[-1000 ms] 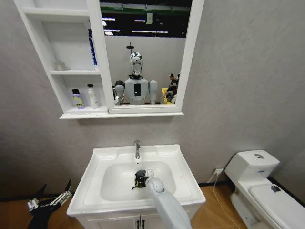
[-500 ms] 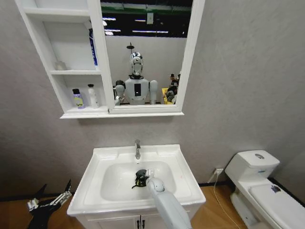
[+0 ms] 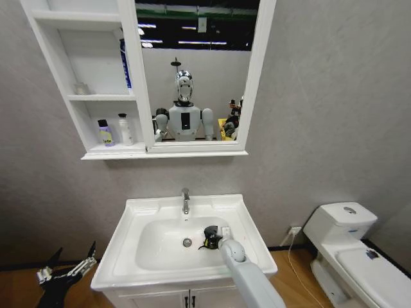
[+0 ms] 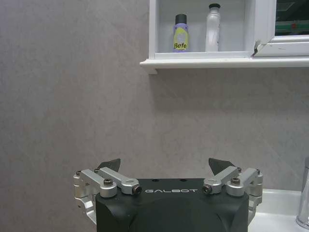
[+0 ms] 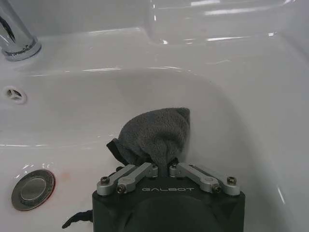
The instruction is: Move facial cleanser and shampoo from washbasin to cabinet, then wipe washbasin with towel.
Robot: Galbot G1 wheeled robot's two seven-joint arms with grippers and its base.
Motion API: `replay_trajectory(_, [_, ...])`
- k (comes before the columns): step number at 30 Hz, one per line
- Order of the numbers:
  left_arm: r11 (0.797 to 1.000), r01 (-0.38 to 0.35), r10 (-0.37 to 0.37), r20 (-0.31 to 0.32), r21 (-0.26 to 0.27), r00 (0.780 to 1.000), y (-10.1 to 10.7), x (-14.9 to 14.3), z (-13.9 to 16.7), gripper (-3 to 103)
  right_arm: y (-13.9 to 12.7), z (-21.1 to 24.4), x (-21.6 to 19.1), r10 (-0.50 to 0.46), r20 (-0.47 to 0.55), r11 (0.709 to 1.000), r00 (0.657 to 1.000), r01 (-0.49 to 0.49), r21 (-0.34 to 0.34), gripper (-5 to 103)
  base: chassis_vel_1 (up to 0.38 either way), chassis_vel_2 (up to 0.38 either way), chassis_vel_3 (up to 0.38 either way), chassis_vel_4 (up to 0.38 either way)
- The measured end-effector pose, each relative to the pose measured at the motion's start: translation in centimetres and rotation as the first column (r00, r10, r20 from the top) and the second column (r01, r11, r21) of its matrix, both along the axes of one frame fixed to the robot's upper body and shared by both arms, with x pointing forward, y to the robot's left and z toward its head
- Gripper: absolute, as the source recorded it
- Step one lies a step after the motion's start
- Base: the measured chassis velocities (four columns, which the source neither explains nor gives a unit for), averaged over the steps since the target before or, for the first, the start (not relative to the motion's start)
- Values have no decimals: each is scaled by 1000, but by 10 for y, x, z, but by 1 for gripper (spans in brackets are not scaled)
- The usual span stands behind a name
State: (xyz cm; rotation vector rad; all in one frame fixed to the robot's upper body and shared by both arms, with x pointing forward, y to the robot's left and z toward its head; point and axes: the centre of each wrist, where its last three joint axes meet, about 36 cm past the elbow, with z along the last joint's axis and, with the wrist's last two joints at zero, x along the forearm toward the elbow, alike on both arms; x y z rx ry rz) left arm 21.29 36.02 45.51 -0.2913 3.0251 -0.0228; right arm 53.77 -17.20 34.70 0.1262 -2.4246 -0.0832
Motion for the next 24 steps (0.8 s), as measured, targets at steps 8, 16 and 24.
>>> replay_trajectory(8, [1000,0,0,0,0,1000,0,0,0,100,11,-3,-2,17,-13,1000,1000,-17,-16,5,0,0,0,0])
replay_trajectory(16, [1000,0,0,0,0,1000,0,0,0,100,51,-20,8,63,-46,998,997,-63,-1,5,0,0,0,0])
replay_trajectory(24, [1000,0,0,0,0,1000,0,0,0,100,101,-30,12,132,-59,990,990,-129,58,5,0,0,0,0])
